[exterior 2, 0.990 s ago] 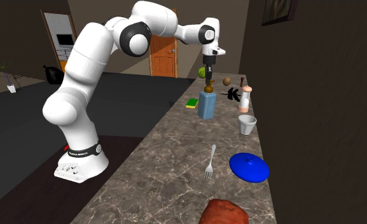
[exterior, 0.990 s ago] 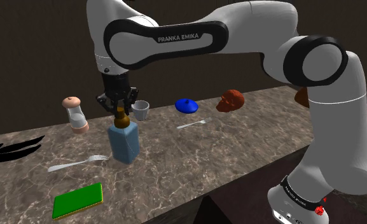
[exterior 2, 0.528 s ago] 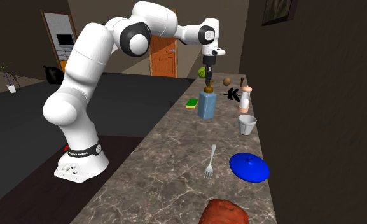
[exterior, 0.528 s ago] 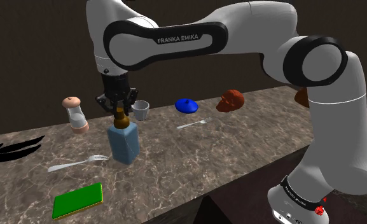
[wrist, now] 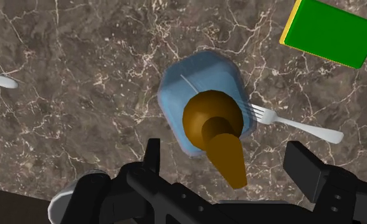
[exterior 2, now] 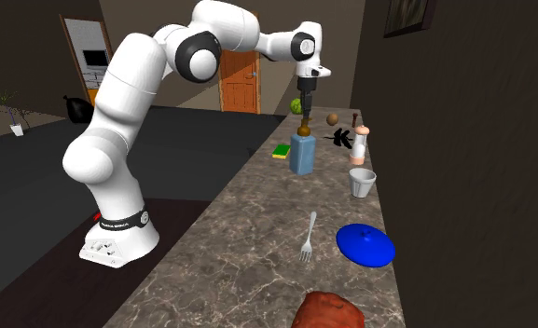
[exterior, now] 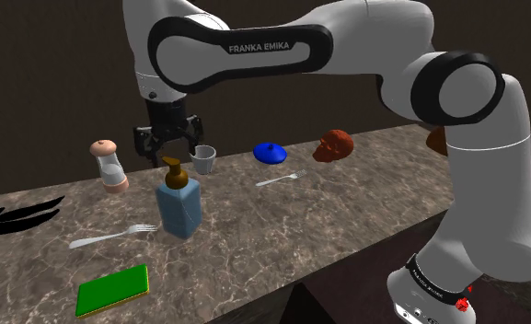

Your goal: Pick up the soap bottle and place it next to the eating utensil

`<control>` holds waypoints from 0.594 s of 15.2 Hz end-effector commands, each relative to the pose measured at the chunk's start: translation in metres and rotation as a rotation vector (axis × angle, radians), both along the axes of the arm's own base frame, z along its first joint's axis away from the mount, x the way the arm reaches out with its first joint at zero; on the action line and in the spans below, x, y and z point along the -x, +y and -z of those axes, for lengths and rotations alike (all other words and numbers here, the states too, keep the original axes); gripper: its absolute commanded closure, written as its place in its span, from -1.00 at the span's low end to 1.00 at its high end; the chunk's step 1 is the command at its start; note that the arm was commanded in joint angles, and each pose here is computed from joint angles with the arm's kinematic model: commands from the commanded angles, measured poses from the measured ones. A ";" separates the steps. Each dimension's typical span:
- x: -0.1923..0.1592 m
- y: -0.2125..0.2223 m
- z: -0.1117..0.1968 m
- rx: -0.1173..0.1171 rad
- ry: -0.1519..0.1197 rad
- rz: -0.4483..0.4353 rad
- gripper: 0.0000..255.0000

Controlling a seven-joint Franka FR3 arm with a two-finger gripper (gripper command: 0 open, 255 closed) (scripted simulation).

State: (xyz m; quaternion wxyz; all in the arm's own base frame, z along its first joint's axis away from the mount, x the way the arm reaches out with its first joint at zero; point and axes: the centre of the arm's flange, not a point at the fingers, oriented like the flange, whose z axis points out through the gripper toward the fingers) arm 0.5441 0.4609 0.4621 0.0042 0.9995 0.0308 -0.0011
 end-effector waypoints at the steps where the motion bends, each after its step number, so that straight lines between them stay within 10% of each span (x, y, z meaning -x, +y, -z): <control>1: -0.001 0.001 -0.024 0.000 0.001 0.000 -1.00; 9: -0.001 0.001 -0.034 0.000 0.001 0.000 -1.00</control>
